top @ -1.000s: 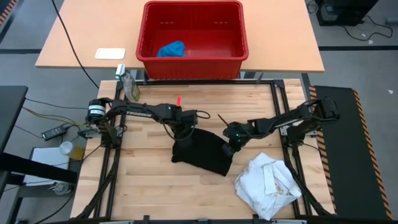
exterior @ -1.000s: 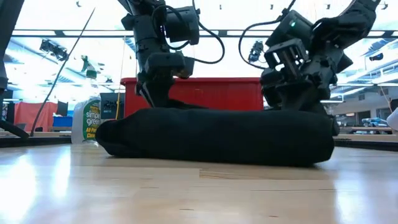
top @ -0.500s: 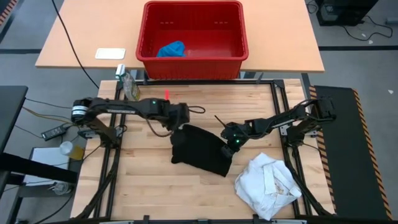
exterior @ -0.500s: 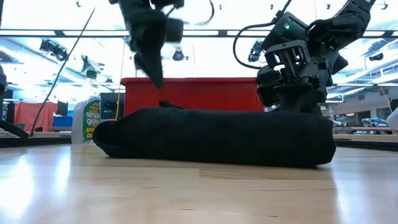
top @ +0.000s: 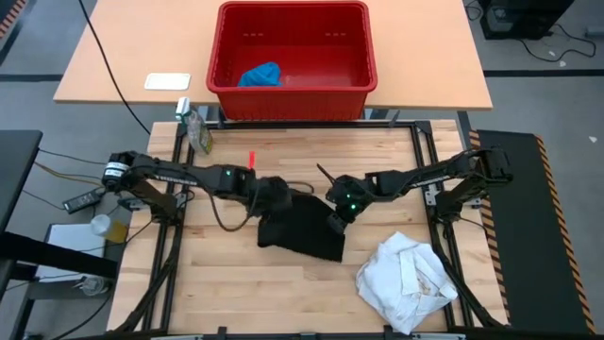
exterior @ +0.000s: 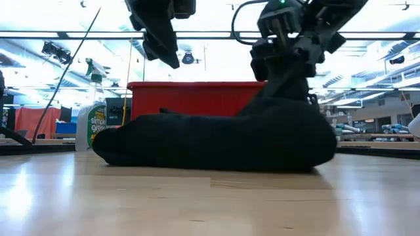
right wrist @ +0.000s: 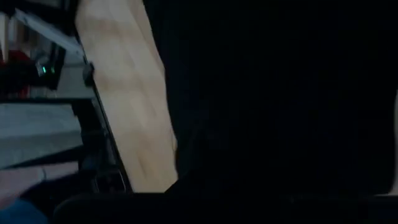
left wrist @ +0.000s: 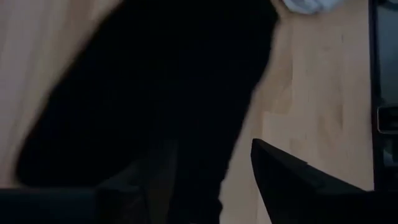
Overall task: Fold laundry
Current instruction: Fold the black shirt
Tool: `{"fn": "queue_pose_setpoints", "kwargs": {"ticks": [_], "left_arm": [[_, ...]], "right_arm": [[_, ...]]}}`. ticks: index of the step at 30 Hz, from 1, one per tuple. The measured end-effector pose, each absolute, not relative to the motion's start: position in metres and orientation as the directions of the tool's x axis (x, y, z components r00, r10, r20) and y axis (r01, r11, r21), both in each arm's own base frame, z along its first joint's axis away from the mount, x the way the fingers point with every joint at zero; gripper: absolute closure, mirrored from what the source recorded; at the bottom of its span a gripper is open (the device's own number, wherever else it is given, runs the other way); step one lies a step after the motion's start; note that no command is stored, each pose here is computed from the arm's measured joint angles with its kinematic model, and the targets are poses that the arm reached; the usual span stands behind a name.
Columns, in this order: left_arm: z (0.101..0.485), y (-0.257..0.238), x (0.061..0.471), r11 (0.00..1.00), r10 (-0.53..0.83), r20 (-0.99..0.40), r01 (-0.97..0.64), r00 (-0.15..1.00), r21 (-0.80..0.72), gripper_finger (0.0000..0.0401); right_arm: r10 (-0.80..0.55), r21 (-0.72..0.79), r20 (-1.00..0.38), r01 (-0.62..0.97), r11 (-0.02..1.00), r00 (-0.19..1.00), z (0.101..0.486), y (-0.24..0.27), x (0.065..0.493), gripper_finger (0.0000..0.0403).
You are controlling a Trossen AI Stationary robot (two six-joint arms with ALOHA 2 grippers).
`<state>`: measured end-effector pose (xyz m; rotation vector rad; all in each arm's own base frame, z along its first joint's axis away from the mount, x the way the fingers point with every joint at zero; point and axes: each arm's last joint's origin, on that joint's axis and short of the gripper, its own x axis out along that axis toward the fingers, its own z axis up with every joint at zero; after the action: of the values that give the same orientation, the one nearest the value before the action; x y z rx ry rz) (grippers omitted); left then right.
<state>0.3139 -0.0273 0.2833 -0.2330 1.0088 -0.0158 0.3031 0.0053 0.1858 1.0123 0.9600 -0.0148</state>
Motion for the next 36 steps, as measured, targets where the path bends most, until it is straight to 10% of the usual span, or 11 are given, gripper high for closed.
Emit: {"fn": "queue_pose_setpoints", "kwargs": {"ticks": [21,36], "left_arm": [[0.256,-0.058,0.342,0.993,-0.033,-0.817,-0.076,0.576,-0.094,0.0200],[0.200,-0.046,0.352,0.981,0.025,-0.939,-0.191,0.343,-0.044,0.0200]], "right_arm": [[0.272,0.588,-0.774,0.491,0.643,0.572,0.162,-0.012,0.314,0.0387],[0.214,0.489,-0.825,0.469,0.736,0.524,0.152,-0.019,0.312,0.0304]]}}
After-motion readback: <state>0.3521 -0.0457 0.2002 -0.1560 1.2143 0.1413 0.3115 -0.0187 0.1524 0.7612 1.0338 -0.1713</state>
